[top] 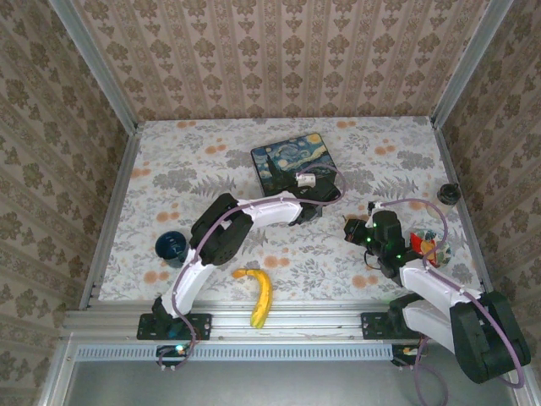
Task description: Unlock the padlock with the key
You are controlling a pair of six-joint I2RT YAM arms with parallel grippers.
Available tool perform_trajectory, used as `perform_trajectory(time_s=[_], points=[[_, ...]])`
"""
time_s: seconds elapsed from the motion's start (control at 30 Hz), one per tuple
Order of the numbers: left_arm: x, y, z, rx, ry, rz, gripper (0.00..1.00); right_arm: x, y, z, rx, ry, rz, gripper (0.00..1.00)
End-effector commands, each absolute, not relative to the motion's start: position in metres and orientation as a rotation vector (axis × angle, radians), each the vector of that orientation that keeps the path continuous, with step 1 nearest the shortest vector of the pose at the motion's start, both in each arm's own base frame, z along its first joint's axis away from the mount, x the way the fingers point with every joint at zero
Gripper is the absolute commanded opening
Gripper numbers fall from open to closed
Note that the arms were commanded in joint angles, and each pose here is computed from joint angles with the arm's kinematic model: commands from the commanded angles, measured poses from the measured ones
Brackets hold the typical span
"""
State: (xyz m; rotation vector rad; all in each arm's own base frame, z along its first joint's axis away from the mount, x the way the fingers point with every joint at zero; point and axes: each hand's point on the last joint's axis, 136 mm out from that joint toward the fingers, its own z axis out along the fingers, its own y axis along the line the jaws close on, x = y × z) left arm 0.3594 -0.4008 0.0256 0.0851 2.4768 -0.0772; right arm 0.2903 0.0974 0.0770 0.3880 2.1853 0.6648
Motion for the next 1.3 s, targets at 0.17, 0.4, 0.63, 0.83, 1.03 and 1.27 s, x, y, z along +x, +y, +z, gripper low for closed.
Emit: perform_trajectory(time_s=[0.17, 0.4, 0.63, 0.83, 1.03, 1.27], points=[[0.364, -0.396, 0.013, 0.075, 2.495, -0.035, 0.4, 0.299, 0.099, 0.09, 0.369, 2.15, 0.677, 0.0], [0.373, -0.398, 0.011, 0.076, 2.496, -0.076, 0.24, 0.295, 0.103, 0.082, 0.353, 2.158, 0.706, 0.0], [0.37, -0.399, 0.023, 0.076, 2.469, -0.147, 0.04, 0.29, 0.112, 0.07, 0.308, 2.176, 0.762, 0.0], [0.356, -0.409, 0.031, 0.025, 2.473, -0.285, 0.0, 0.284, 0.115, 0.06, 0.298, 2.201, 0.77, 0.0], [0.34, -0.427, 0.04, -0.065, 2.486, -0.492, 0.0, 0.277, 0.115, 0.056, 0.288, 2.194, 0.76, 0.0], [0.344, -0.444, 0.056, -0.186, 2.515, -0.77, 0.0, 0.274, 0.114, 0.057, 0.264, 2.175, 0.735, 0.0]])
